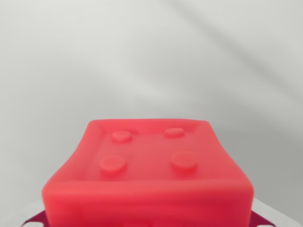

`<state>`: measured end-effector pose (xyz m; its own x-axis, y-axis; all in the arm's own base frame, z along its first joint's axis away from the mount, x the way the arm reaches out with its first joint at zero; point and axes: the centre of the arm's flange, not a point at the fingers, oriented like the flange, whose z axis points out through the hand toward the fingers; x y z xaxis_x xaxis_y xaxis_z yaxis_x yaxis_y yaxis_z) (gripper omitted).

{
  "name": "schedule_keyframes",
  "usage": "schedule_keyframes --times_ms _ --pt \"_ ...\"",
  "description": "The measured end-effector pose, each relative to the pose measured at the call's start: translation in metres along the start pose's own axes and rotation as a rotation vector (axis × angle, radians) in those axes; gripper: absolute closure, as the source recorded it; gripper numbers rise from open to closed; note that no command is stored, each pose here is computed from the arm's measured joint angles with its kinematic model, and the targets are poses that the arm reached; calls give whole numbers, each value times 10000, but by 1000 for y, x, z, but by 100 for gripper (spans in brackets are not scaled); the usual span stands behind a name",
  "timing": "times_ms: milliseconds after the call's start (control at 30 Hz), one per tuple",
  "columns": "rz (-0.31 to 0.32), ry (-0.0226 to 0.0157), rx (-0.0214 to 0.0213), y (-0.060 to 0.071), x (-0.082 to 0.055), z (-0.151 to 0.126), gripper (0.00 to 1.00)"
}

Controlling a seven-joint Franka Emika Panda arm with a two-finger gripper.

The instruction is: Destack cube

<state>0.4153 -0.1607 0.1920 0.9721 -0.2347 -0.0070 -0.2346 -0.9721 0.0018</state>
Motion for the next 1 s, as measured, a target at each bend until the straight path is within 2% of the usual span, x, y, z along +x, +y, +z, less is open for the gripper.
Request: schedule_keyframes --times_ms 133,233,633,700,800,1000 --pt "-12 4 -3 0 0 11 100" --pt "-7 -9 -5 0 0 20 100" --pt "-18 2 -6 0 0 47 100" --pt "-20 -5 -3 0 0 51 100" --pt "-19 7 -5 0 0 56 100" --pt "-15 0 -2 0 0 65 100"
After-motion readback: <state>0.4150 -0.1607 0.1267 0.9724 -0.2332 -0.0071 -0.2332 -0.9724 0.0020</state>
